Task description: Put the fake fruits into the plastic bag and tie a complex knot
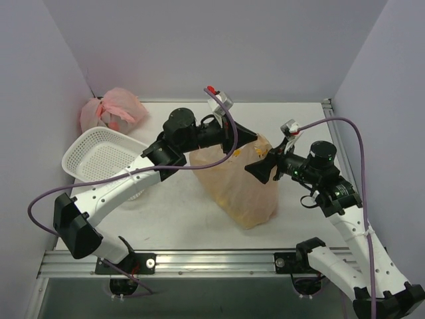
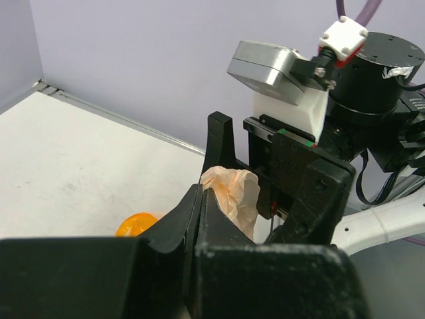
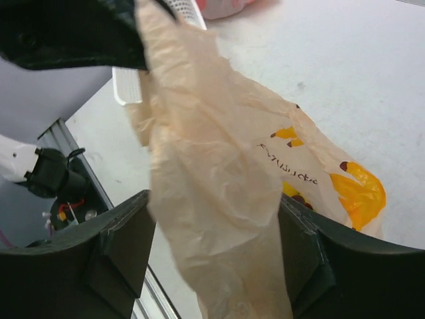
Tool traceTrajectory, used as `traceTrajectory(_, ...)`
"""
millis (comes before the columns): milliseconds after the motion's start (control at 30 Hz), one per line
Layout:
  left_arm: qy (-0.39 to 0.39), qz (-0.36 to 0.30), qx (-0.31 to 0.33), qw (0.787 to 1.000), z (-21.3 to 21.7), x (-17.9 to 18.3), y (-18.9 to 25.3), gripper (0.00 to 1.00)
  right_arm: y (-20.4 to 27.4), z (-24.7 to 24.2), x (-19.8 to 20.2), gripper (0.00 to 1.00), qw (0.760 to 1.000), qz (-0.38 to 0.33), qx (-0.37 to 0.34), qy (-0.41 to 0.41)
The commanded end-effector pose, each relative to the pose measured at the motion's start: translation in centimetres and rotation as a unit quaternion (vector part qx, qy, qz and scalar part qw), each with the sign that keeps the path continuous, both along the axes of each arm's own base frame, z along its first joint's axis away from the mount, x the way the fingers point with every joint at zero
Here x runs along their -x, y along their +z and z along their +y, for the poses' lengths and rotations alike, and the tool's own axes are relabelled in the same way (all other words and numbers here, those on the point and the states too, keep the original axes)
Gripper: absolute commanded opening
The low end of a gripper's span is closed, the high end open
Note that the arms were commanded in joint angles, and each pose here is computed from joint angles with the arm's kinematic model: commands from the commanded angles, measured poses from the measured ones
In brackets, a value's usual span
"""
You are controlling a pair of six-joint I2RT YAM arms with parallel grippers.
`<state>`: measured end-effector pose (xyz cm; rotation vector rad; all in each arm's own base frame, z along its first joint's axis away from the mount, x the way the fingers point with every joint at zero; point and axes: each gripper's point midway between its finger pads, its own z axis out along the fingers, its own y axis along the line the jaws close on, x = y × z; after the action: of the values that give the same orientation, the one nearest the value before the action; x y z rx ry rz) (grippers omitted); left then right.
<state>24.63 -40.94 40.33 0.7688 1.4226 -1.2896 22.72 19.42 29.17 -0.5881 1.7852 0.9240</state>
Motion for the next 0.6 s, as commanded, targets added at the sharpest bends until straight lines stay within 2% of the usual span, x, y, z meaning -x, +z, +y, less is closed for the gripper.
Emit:
traceTrajectory(0,0.006,-0.033,0.039,0.999,0.0,0.4,3.6,0.00,0.9,-0.5,-1.9,0.66,0.996,0.015,-0.040,-0.078)
traceTrajectory(33,0.005,-0.034,0.042,0.999,-0.2,0.4,3.8,0.00,1.4,-1.1,-3.1,0.66,0.993,0.006,-0.046,-0.112)
traceTrajectory(200,0.026,-0.030,0.050,0.998,-0.6,-0.5,4.5,0.00,1.0,-0.3,-5.1,0.65,0.984,0.035,-0.064,-0.160)
traceTrajectory(367,0.103,-0.037,0.036,0.993,-0.7,-2.6,5.1,0.00,0.3,1.4,-5.6,0.60,0.981,0.058,-0.072,-0.173)
traceTrajectory(400,0.118,-0.042,0.036,0.991,-0.5,-3.0,5.3,0.00,0.0,1.3,-5.7,0.52,0.979,0.062,-0.069,-0.179)
traceTrajectory(467,0.144,-0.037,0.030,0.988,0.0,-3.7,5.2,0.00,-0.5,1.2,-5.9,0.28,0.981,0.053,-0.052,-0.177)
traceTrajectory(500,0.152,-0.039,0.026,0.987,0.4,-4.1,5.2,0.00,-0.5,1.5,-5.6,0.08,0.986,0.044,-0.043,-0.158)
traceTrajectory(533,0.154,-0.042,0.023,0.987,0.8,-4.1,5.3,0.00,-0.3,1.7,-5.5,0.02,0.988,0.031,-0.038,-0.145)
traceTrajectory(567,0.150,-0.046,0.019,0.987,1.0,-4.0,5.3,0.07,-0.2,1.6,-5.3,0.00,0.991,0.010,-0.026,-0.131)
